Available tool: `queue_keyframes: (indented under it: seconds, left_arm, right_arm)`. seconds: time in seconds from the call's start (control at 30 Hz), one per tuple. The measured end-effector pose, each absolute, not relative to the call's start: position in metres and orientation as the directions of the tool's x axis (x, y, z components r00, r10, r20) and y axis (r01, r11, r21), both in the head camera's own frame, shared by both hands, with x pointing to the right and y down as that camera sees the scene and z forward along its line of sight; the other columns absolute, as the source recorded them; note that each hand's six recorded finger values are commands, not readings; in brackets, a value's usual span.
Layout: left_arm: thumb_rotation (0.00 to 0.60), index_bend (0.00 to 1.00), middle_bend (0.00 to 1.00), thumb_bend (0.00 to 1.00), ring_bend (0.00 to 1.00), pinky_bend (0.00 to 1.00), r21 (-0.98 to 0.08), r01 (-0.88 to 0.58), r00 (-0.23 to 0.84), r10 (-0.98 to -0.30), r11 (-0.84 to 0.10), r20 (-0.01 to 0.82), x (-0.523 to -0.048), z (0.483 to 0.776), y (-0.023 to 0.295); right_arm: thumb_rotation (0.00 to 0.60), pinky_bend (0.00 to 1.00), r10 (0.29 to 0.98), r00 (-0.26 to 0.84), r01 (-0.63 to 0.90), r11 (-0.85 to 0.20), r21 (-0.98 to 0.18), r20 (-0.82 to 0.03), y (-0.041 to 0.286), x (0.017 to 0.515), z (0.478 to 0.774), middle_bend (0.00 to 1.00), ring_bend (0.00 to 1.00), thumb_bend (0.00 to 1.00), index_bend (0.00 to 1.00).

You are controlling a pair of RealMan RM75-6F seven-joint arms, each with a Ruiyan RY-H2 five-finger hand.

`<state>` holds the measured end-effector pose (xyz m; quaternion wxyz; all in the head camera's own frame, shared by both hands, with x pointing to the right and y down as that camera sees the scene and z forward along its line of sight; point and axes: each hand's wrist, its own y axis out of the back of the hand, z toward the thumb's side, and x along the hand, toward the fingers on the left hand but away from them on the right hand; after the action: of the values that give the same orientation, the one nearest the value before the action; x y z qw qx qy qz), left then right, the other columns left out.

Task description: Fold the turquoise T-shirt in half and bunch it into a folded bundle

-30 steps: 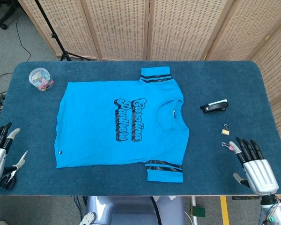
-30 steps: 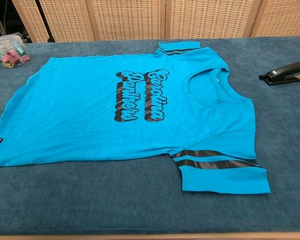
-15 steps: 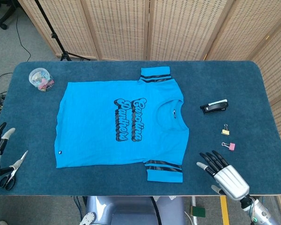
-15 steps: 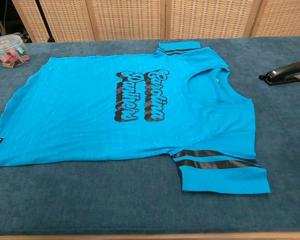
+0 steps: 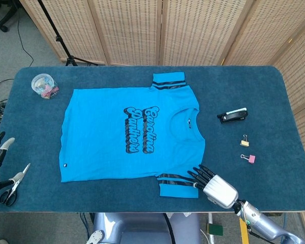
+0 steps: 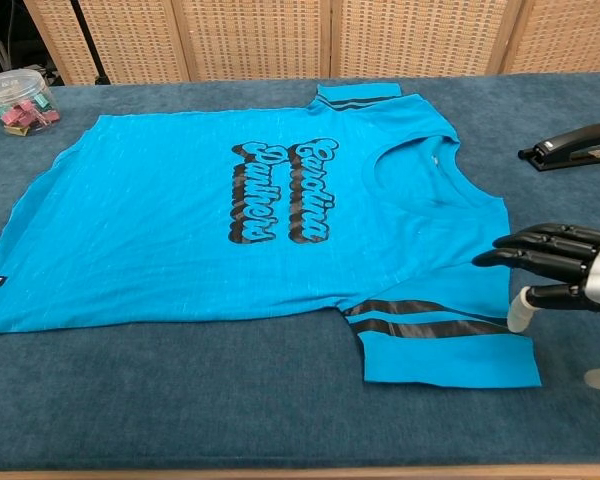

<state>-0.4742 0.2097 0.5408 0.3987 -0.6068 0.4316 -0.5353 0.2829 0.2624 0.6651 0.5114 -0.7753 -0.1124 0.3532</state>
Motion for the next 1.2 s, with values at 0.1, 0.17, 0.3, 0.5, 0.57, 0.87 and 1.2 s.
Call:
queue_keyframes:
  seconds: [0.1, 0.17, 0.3, 0.5, 0.57, 0.87, 1.2]
  left_arm:
    - [0.600, 0.00, 0.00, 0.00, 0.00, 0.00, -0.945, -0.097, 0.053, -0.950, -0.311, 0.307, -0.475, 0.541, 0.209]
    - [0.600, 0.00, 0.00, 0.00, 0.00, 0.00, -0.945, -0.098, 0.052, -0.949, -0.314, 0.310, -0.475, 0.542, 0.209]
    - [0.600, 0.00, 0.00, 0.00, 0.00, 0.00, -0.944, -0.096, 0.052, -0.948, -0.317, 0.313, -0.475, 0.543, 0.208]
    - [0.600, 0.00, 0.00, 0.00, 0.00, 0.00, -0.943, -0.097, 0.050, -0.948, -0.318, 0.314, -0.475, 0.543, 0.208]
    - [0.600, 0.00, 0.00, 0.00, 0.00, 0.00, -0.943, -0.097, 0.049, -0.948, -0.318, 0.315, -0.475, 0.543, 0.208]
    - [0.600, 0.00, 0.00, 0.00, 0.00, 0.00, -0.943, -0.096, 0.047, -0.947, -0.320, 0.317, -0.475, 0.544, 0.208]
    - [0.600, 0.00, 0.00, 0.00, 0.00, 0.00, -0.942, -0.094, 0.042, -0.947, -0.322, 0.320, -0.476, 0.545, 0.208]
  right_arm:
    - [0.600, 0.08, 0.535, 0.723, -0.198, -0.445, -0.873, -0.437, 0.260, 0.281, 0.668, 0.09, 0.00, 0.02, 0.37]
    - [0.600, 0.08, 0.536, 0.723, -0.199, -0.444, -0.874, -0.437, 0.259, 0.279, 0.669, 0.09, 0.00, 0.05, 0.37]
    - [0.600, 0.08, 0.538, 0.723, -0.201, -0.437, -0.877, -0.434, 0.257, 0.274, 0.672, 0.09, 0.00, 0.05, 0.37]
    - [0.600, 0.08, 0.540, 0.719, -0.205, -0.437, -0.876, -0.438, 0.253, 0.267, 0.677, 0.09, 0.00, 0.07, 0.37]
    - [0.600, 0.08, 0.541, 0.719, -0.202, -0.438, -0.876, -0.437, 0.253, 0.264, 0.678, 0.09, 0.00, 0.10, 0.37]
    - [0.600, 0.11, 0.548, 0.721, -0.146, -0.477, -0.867, -0.423, 0.252, 0.254, 0.680, 0.11, 0.00, 0.26, 0.41]
    - [0.600, 0.14, 0.547, 0.738, -0.085, -0.505, -0.859, -0.395, 0.255, 0.246, 0.687, 0.13, 0.00, 0.51, 0.48]
